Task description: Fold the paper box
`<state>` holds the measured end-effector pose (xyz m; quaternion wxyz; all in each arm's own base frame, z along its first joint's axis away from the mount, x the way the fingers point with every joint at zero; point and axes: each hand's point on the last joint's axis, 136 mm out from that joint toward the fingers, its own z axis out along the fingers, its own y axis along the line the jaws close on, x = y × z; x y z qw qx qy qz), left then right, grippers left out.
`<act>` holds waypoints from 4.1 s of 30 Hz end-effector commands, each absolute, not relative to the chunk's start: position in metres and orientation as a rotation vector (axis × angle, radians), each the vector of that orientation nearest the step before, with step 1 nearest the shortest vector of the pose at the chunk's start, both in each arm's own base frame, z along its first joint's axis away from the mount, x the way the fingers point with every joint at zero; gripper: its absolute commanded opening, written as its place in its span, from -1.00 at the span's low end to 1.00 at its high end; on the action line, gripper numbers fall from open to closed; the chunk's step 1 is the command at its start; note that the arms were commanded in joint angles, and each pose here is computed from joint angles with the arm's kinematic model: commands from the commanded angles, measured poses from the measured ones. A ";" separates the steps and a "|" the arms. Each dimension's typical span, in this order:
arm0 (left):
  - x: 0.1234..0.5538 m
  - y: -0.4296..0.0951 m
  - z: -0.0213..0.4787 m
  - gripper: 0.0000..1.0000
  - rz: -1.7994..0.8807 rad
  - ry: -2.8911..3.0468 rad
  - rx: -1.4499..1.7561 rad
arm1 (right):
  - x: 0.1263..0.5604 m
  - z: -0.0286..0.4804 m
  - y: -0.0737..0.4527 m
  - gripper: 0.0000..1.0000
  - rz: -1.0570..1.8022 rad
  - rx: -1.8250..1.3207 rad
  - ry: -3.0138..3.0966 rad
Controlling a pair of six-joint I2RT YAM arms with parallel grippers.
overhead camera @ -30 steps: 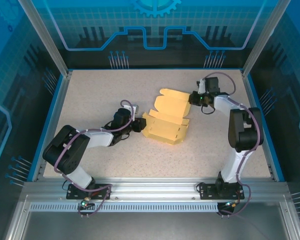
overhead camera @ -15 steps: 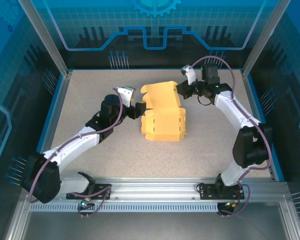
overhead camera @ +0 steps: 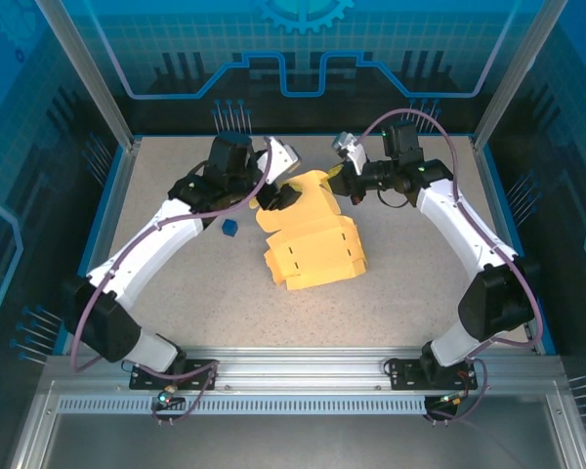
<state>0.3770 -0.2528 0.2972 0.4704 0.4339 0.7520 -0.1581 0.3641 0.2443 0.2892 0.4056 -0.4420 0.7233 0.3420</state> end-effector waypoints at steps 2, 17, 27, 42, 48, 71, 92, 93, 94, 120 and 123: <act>0.352 -0.263 0.283 0.26 -0.524 1.889 1.236 | 0.344 0.315 0.252 -1.00 0.915 -1.206 1.715; 0.352 -0.267 0.286 -0.83 -0.597 1.936 1.255 | 0.370 0.315 0.241 -0.86 0.793 -1.091 1.845; 0.365 -0.228 0.328 -1.00 -0.646 1.936 0.813 | 0.396 0.313 0.170 0.19 0.567 -0.487 2.116; 0.353 -0.169 0.380 -1.00 -0.803 1.789 0.160 | 0.373 0.242 0.188 0.69 0.840 -0.237 2.039; 0.346 -0.166 0.382 -1.00 -0.866 1.752 0.087 | 0.391 0.224 0.195 0.72 0.957 -0.191 2.025; 0.342 -0.138 0.366 -1.00 -1.024 1.676 -0.164 | 0.402 0.245 0.203 -0.75 1.130 -0.205 1.844; 0.330 -0.106 0.275 0.40 -0.603 2.013 -0.088 | 0.338 0.291 0.197 -1.00 0.723 -0.637 1.931; 0.328 -0.109 0.281 0.40 -0.628 2.004 -0.086 | 0.333 0.292 0.201 -1.00 0.722 -0.666 1.933; 0.326 -0.113 0.289 0.42 -0.666 1.987 -0.074 | 0.328 0.293 0.205 -1.00 0.725 -0.698 1.937; 0.270 -0.170 0.333 0.61 -0.588 1.760 0.964 | 0.265 0.308 0.254 -1.00 1.032 -1.144 1.926; 0.274 -0.176 0.327 0.68 -0.632 1.746 0.975 | 0.258 0.309 0.257 -1.00 1.065 -1.184 1.903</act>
